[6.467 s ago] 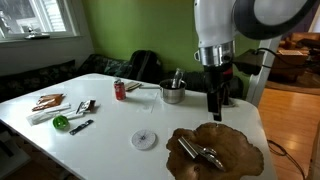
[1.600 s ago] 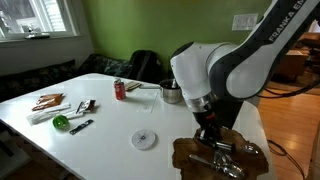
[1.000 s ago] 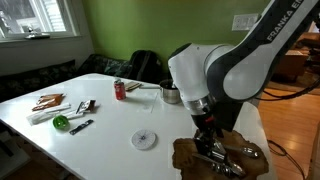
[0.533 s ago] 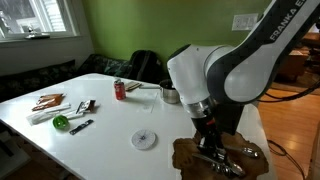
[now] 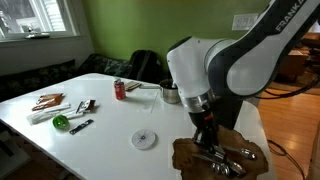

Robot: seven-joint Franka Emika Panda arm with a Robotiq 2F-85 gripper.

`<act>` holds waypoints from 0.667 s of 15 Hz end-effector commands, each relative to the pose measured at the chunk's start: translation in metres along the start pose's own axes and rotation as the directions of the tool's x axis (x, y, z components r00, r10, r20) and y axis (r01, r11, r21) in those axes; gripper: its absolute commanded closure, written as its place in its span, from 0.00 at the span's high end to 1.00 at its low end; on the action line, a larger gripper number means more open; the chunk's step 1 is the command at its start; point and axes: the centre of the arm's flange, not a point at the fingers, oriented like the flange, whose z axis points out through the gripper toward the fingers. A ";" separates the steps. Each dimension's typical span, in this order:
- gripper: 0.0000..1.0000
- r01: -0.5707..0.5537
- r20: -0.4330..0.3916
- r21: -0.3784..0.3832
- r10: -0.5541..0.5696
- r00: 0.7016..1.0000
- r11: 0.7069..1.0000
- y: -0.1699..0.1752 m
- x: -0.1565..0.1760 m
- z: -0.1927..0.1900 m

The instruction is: Remove the silver object from the wooden box

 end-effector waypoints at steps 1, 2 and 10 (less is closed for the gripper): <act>0.09 -0.013 -0.188 -0.006 0.012 0.982 1.000 0.005 -0.028 -0.055; 0.09 -0.046 -0.230 -0.023 0.040 0.972 0.999 0.009 -0.030 -0.067; 0.80 0.006 -0.117 -0.052 -0.012 0.993 0.999 0.010 -0.021 -0.024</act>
